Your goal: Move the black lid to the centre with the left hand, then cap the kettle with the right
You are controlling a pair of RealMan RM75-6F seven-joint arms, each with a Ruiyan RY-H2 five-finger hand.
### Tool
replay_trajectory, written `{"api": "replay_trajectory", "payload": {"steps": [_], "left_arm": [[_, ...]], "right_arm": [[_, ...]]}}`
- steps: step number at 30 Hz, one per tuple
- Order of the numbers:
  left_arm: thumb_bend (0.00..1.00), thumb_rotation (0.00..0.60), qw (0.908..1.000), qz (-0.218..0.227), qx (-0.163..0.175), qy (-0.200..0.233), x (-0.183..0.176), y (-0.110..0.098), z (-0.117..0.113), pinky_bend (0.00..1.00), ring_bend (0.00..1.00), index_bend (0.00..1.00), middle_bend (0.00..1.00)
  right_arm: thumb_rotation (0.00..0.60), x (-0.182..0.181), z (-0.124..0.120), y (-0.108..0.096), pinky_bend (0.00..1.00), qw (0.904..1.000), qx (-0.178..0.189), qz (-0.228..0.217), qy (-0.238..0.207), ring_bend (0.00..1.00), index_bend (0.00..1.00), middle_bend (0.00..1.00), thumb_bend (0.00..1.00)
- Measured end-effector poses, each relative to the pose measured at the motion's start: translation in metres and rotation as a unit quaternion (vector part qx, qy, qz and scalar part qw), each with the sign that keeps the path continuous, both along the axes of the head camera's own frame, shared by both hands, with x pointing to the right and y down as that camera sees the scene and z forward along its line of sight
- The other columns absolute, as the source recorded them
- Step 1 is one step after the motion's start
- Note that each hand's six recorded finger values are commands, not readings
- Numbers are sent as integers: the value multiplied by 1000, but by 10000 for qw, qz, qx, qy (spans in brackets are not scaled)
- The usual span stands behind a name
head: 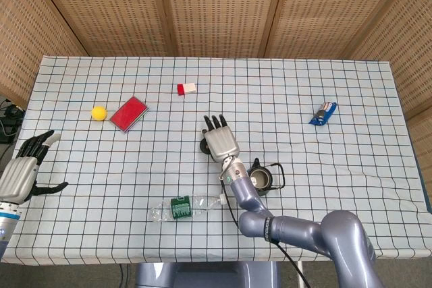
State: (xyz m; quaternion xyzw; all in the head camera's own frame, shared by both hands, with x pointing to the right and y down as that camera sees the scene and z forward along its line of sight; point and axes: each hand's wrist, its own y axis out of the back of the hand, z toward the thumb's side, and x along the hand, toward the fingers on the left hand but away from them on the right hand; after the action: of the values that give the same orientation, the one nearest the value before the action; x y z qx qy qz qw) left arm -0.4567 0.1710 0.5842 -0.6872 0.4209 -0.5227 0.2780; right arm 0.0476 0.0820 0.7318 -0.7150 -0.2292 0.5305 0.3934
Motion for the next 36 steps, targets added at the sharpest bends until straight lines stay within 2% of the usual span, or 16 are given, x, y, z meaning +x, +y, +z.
{"api": "replay_trajectory", "payload": {"steps": [7,16,20,26,36], "left_arm": [[101,600,9997,82,220,-46,5,3,-11,0,0,52,0],[100,600,9994,165,315,-41,12,8,-19,0,0,52,0],[100,600,9991,211,357,-28,15,11,-24,0,0,52,0],[100,600,9988,205,434,-59,15,12,-28,0,0,52,0],[100,600,9986,263,464,-46,17,15,-30,0,0,52,0]], "right_arm": [[600,26,-39,6,0,9997,222,1,-141,0,420,84,479],[600,92,-89,24,0,9989,475,8,12,0,420,84,479],[600,121,-104,40,0,9990,434,79,6,0,420,84,480],[600,137,-106,62,0,9996,247,112,-77,0,421,84,479],[600,133,-91,84,0,10000,38,9,-69,0,421,82,476]]}}
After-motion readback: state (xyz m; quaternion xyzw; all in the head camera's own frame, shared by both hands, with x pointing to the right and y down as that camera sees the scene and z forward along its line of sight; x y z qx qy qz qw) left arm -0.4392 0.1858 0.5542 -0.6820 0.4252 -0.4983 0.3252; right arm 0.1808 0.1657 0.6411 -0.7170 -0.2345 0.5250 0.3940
